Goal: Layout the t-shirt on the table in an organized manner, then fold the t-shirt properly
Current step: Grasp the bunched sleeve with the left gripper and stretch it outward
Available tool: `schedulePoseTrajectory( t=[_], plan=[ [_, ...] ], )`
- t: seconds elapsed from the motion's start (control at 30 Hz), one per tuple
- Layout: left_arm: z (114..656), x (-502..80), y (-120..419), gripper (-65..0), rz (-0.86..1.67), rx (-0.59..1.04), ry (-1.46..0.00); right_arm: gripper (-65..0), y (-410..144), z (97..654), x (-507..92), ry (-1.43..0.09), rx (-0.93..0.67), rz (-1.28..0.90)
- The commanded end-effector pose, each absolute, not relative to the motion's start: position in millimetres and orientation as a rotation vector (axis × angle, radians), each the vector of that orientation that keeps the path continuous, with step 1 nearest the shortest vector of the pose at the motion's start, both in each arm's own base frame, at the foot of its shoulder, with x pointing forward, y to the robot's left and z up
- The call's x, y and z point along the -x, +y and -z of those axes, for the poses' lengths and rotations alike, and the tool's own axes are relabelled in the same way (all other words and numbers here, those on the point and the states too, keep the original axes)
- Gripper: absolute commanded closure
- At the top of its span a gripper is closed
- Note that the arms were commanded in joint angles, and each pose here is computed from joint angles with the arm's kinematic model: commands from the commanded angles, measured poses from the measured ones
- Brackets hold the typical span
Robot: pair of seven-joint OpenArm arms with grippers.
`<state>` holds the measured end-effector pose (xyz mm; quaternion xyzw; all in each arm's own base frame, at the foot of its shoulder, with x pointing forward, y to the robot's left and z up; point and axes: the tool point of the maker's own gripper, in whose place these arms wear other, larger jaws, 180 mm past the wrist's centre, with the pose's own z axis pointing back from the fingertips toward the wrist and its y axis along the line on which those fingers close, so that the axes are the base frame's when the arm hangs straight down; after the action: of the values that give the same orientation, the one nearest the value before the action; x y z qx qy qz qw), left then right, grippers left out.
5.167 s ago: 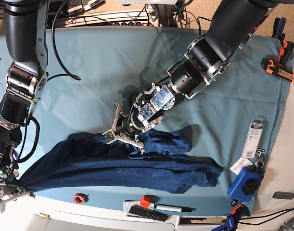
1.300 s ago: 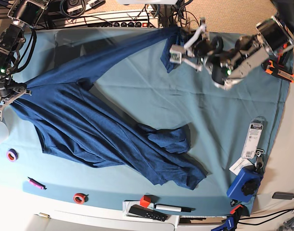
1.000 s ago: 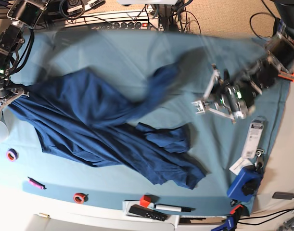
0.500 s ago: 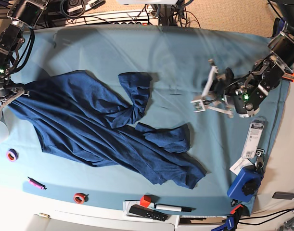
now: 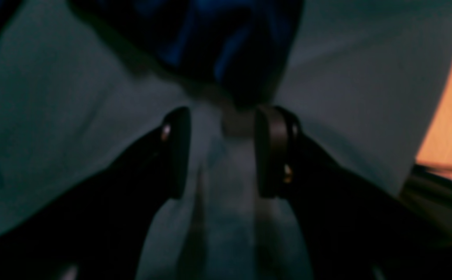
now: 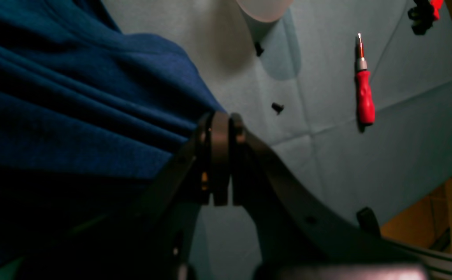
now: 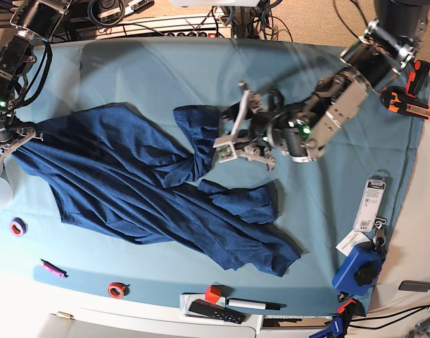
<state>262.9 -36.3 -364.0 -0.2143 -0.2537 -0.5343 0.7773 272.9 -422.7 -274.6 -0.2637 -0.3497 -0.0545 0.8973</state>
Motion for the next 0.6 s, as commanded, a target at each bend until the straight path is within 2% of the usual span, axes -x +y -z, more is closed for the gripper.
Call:
schedulePoseTrajectory(
  t=[0.0, 0.33, 0.57],
  plan=[
    [351, -270, -43, -27.5, 1.150, 0.482, -0.605, 0.0, -430, 256, -278, -0.768, 0.586, 0.111],
    [338, -276, -70, -27.5, 1.137, 0.513, -0.693, 0.0, -430, 256, -278, -0.769, 0.585, 0.111],
    [350, -277, -84, -27.0, 1.100, 0.550, -0.668, 0.0, -430, 256, -278, -0.768, 0.586, 0.111]
  ],
)
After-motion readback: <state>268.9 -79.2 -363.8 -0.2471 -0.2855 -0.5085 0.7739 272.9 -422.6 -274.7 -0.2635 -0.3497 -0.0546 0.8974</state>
